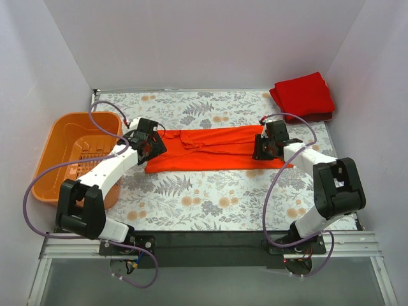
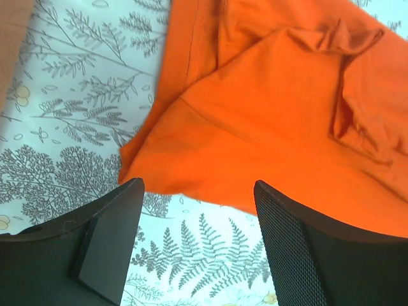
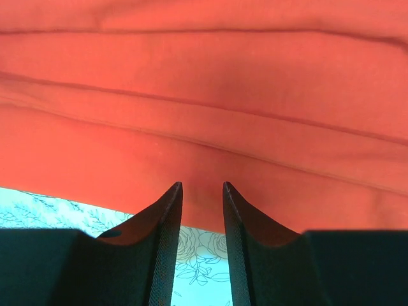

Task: Fold and stack the t-shirts
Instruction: Fold the tshirt

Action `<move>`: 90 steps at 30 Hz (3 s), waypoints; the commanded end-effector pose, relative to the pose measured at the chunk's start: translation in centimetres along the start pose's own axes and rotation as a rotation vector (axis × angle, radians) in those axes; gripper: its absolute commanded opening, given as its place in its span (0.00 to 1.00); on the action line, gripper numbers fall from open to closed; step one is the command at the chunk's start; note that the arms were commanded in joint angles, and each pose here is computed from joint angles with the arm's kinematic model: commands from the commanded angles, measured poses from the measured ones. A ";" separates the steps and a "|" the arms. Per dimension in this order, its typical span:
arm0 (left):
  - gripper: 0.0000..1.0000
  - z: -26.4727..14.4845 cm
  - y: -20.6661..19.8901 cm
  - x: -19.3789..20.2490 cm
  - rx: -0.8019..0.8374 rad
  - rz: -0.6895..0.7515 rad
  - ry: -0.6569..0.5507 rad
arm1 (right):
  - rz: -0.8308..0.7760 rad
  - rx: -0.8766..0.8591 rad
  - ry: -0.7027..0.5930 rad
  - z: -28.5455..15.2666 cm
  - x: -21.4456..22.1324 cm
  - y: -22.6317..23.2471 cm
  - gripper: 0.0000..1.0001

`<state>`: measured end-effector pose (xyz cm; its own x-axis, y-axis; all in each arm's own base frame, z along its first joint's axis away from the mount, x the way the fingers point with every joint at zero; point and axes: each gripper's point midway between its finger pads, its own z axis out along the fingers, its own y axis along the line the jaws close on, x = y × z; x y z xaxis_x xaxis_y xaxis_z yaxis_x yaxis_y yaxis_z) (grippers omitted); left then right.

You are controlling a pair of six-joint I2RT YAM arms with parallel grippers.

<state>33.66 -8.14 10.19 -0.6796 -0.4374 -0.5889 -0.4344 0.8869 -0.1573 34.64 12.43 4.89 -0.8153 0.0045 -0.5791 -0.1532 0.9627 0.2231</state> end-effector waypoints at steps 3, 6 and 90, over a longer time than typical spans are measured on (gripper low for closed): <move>0.69 -0.7 -0.4 1.3 0.122 0.028 -0.014 | 0.002 0.019 -0.006 1.1 -1.1 0.2 0.37; 0.69 -0.2 -0.3 2.0 0.133 0.032 -0.015 | 0.003 0.038 -0.001 1.5 -1.1 -0.1 0.36; 0.72 0.4 3.3 3.7 0.072 0.005 -0.009 | -0.272 -0.118 -0.053 3.9 -5.0 9.1 0.34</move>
<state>28.95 -7.16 6.31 -0.7118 -0.4404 -0.5472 -0.3991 0.8946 -0.2009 38.55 21.27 5.48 -0.7410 -0.1950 -0.6426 -0.4040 0.8938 0.1946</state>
